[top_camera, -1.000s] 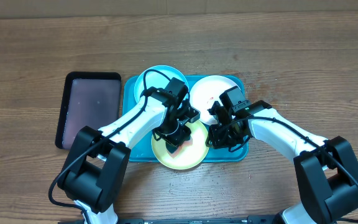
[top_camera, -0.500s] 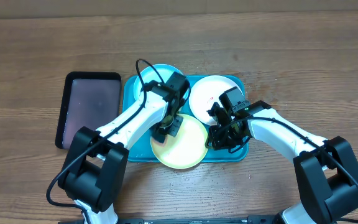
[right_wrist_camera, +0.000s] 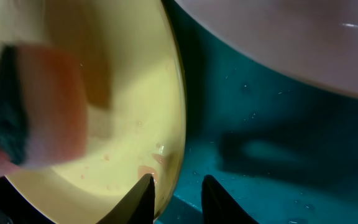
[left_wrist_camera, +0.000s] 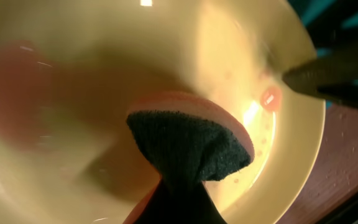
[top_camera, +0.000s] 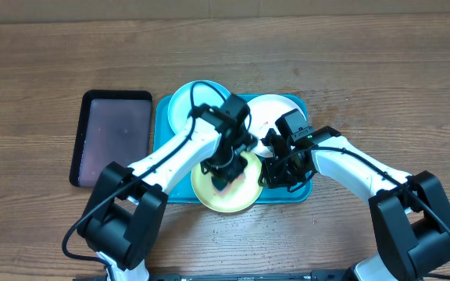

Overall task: Clean dirty plates on tray and stack at the side
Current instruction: 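Scrub the yellow plate with the sponge in the left gripper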

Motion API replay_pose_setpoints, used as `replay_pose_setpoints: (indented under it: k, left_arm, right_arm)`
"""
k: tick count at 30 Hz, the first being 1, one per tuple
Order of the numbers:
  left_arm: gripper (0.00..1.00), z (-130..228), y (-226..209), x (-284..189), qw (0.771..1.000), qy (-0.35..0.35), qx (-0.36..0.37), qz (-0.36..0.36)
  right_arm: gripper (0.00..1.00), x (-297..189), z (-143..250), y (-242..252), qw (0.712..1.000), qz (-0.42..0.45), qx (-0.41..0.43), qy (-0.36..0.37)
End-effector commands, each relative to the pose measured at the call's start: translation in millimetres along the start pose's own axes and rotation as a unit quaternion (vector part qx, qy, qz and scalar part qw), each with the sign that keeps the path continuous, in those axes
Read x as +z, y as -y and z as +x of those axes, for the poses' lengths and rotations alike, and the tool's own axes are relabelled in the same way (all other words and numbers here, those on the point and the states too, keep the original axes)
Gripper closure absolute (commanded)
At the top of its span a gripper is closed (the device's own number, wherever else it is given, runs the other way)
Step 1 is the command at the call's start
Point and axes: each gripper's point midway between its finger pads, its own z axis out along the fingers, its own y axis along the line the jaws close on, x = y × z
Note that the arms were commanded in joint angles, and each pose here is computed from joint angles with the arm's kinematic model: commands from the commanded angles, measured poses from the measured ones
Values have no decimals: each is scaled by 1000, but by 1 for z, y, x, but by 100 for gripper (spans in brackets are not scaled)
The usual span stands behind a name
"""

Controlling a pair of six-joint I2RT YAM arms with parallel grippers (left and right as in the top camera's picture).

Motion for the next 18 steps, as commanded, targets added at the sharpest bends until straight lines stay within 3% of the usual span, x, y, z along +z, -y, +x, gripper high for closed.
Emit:
replay_pose_setpoints:
  k: [1, 4, 7, 10, 14, 18]
  left_arm:
    - [96, 11, 20, 15, 997, -17, 61, 44]
    - [96, 16, 22, 21, 995, -21, 83, 42]
    - [92, 15, 5, 28, 997, -19, 74, -7]
    - [93, 11, -34, 27, 993, -6, -16, -116]
    - [96, 13, -69, 14, 968, 11, -115, -222]
    - [96, 7, -69, 2, 964, 17, -132, -230]
  right_arm:
    - [73, 1, 1, 2, 1000, 4, 0, 1]
    - [73, 1, 1, 2, 1000, 4, 0, 1]
    - [73, 1, 1, 2, 1000, 4, 0, 0]
    - [73, 1, 1, 2, 1000, 5, 1, -1]
    - [73, 1, 2, 2, 1000, 5, 1, -2]
    - [73, 1, 4, 3, 1000, 6, 3, -5]
